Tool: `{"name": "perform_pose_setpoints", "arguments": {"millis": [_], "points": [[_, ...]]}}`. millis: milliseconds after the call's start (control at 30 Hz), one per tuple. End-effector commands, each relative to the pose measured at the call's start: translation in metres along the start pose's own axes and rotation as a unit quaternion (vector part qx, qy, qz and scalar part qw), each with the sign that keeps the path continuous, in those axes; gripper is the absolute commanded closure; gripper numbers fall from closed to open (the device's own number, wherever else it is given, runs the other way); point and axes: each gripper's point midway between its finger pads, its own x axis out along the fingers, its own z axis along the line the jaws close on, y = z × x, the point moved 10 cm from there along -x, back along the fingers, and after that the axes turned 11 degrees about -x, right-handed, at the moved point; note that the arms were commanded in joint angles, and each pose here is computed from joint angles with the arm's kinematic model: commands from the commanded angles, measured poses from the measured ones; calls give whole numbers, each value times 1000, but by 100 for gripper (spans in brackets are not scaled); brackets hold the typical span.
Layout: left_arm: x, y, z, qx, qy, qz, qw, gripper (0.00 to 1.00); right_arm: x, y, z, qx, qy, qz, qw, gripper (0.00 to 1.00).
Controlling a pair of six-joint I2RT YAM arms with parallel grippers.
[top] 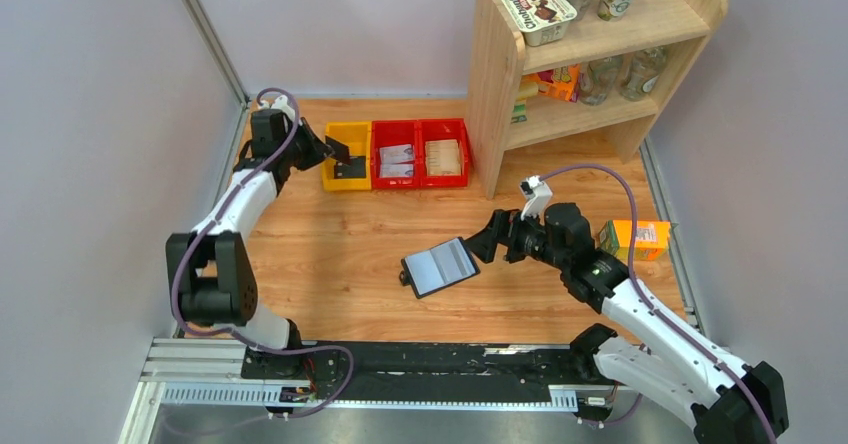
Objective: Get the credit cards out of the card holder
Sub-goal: Place the credit card in the storage box.
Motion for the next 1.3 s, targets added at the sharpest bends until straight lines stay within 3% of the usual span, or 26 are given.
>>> {"name": "perform_pose_setpoints", "arguments": {"millis": [0, 200, 433, 533, 567, 600, 733, 967, 1167, 1267], "points": [[27, -20, 7, 47, -26, 23, 998, 100, -8, -17, 5, -41, 3, -33, 999, 0], [69, -15, 16, 13, 6, 82, 996, 100, -4, -17, 3, -44, 4, -27, 999, 0], [85, -1, 22, -10, 31, 98, 995, 99, 2, -15, 3, -38, -7, -19, 999, 0], [89, 5, 26, -9, 18, 108, 994, 90, 3, -15, 3, -37, -6, -17, 999, 0], [89, 6, 28, -7, 11, 110, 994, 83, 3, -15, 3, -36, -6, -17, 999, 0], [88, 6, 29, -6, -1, 109, 994, 74, 2, -15, 3, -36, -6, -18, 999, 0], [78, 1, 27, 11, -32, 97, 995, 57, 0, -14, 3, -35, -4, -18, 999, 0], [44, -18, 10, 55, -63, 55, 995, 50, -4, -13, 2, -34, 11, -17, 999, 0], [9, -6, -24, 102, -85, 39, 990, 50, -4, -13, 1, -30, 21, -6, 999, 0], [-17, 10, -47, 116, -60, 31, 991, 50, 0, -10, 0, -23, 23, 7, 999, 1]]}}
